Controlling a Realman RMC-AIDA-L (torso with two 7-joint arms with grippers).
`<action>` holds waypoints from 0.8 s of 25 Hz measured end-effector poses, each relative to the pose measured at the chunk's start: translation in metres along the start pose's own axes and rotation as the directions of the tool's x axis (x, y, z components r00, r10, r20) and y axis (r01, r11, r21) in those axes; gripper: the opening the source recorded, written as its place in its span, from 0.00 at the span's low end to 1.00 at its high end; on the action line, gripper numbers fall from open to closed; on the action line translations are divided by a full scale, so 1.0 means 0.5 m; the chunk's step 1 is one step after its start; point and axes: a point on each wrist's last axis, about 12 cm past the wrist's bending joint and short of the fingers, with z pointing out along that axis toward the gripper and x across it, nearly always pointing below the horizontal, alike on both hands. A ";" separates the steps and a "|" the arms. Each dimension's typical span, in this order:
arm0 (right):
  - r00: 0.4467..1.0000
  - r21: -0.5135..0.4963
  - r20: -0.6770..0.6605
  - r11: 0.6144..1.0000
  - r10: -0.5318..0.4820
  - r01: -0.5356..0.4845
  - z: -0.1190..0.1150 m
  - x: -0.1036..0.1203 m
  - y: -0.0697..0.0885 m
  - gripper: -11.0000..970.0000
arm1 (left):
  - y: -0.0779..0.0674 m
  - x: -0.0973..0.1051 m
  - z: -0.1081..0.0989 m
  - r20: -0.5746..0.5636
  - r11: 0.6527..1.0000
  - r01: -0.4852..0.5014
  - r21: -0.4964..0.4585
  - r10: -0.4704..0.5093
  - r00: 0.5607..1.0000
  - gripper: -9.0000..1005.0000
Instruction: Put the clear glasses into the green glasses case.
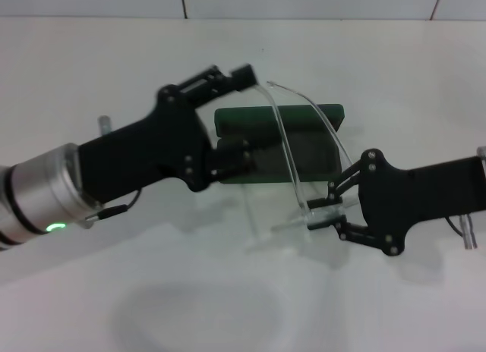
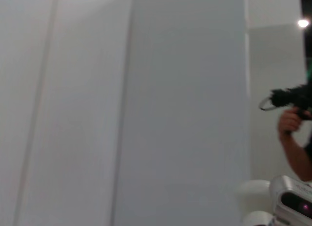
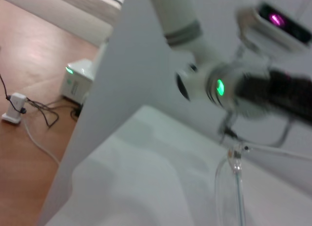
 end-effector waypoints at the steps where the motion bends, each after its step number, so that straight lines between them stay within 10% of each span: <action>1: 0.999 0.004 0.020 1.000 -0.030 0.030 0.000 0.002 0.006 0.14 | 0.001 0.001 0.006 -0.013 1.000 0.004 0.020 -0.004 1.000 0.74; 20: 0.975 0.044 0.081 0.978 -0.206 0.203 0.005 0.002 0.020 0.14 | 0.006 0.009 0.070 -0.142 0.979 0.088 0.185 -0.062 0.988 0.74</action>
